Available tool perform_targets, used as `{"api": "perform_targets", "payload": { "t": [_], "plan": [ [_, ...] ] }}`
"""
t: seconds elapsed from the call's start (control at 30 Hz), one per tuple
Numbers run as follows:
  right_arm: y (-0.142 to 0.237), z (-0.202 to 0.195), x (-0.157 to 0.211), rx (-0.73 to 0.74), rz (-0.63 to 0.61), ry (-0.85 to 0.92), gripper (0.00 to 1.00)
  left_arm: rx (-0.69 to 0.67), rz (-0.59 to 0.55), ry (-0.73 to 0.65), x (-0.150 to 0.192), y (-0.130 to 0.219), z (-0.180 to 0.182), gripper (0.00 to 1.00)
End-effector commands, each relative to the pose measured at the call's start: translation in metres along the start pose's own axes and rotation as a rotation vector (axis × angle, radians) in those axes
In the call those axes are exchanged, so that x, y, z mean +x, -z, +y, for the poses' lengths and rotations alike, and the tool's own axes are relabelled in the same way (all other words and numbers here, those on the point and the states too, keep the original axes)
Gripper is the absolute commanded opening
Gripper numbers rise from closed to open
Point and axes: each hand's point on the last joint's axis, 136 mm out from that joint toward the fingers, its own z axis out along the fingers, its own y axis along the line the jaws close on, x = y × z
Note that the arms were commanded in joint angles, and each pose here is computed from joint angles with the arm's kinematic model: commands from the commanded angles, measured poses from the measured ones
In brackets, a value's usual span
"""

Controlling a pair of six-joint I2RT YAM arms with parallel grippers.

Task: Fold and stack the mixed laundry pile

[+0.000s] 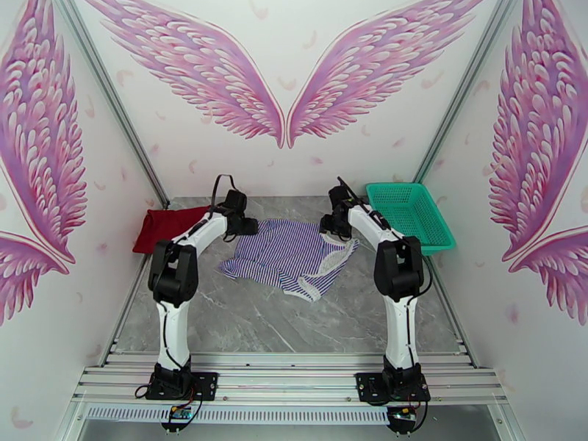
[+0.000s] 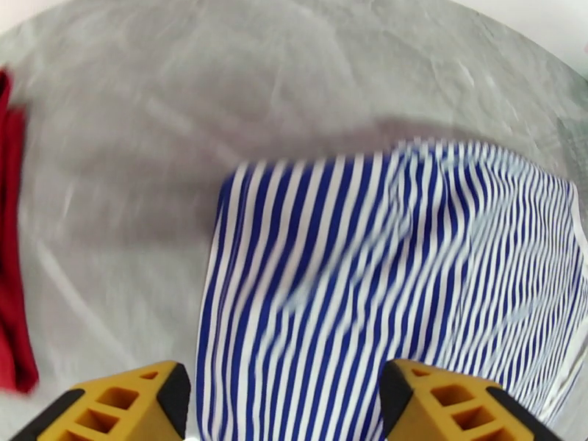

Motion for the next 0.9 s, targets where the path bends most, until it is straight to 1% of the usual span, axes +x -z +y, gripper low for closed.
{"api": "perform_targets", "payload": {
  "t": [0.0,0.13,0.2,0.27,0.3,0.33,0.4,0.5,0.57,0.6,0.67,0.7,0.77,0.83,0.87],
  "plan": [
    [-0.021,0.023,-0.018,-0.079,-0.046,-0.049,0.66,0.005,0.004,-0.073,-0.019,-0.025,-0.007,0.73],
    [-0.038,0.027,-0.030,-0.057,-0.068,-0.069,0.67,-0.117,-0.013,-0.038,-0.035,-0.047,0.013,0.75],
    [-0.049,0.029,-0.031,-0.034,-0.065,-0.060,0.66,-0.139,-0.011,-0.018,-0.034,-0.056,0.016,0.77],
    [-0.057,0.032,-0.033,-0.015,-0.054,-0.055,0.65,-0.152,0.011,0.005,-0.027,-0.066,0.021,0.78],
    [-0.061,0.035,-0.033,-0.012,-0.049,-0.050,0.63,-0.163,0.032,0.016,-0.020,-0.070,0.024,0.76],
    [-0.065,0.038,-0.032,-0.006,-0.044,-0.040,0.61,-0.178,0.057,0.030,-0.013,-0.072,0.029,0.72],
    [-0.073,0.045,-0.028,-0.006,-0.039,-0.011,0.59,-0.199,0.121,0.050,0.005,-0.075,0.037,0.69],
    [-0.082,0.050,-0.021,0.002,-0.025,0.015,0.51,-0.170,0.173,0.057,0.020,-0.082,0.039,0.64],
    [-0.086,0.049,-0.017,0.011,-0.014,0.012,0.42,-0.125,0.183,0.061,0.023,-0.086,0.035,0.56],
    [-0.088,0.049,-0.016,0.010,-0.009,0.008,0.37,-0.097,0.186,0.069,0.024,-0.089,0.032,0.49],
    [-0.088,0.051,-0.016,-0.003,-0.007,0.011,0.24,-0.039,0.171,0.095,0.018,-0.090,0.026,0.33],
    [-0.086,0.055,-0.017,-0.021,-0.010,0.020,0.18,-0.013,0.171,0.110,0.016,-0.089,0.024,0.24],
    [-0.076,0.062,-0.024,-0.047,-0.029,0.055,0.10,0.026,0.143,0.120,0.003,-0.081,0.020,0.02],
    [-0.056,0.066,-0.036,-0.053,-0.071,0.093,0.03,0.066,0.088,0.107,-0.021,-0.060,0.015,0.00],
    [-0.046,0.068,-0.042,-0.061,-0.095,0.108,0.01,0.089,0.027,0.094,-0.039,-0.049,0.011,0.00]
  ]
}}
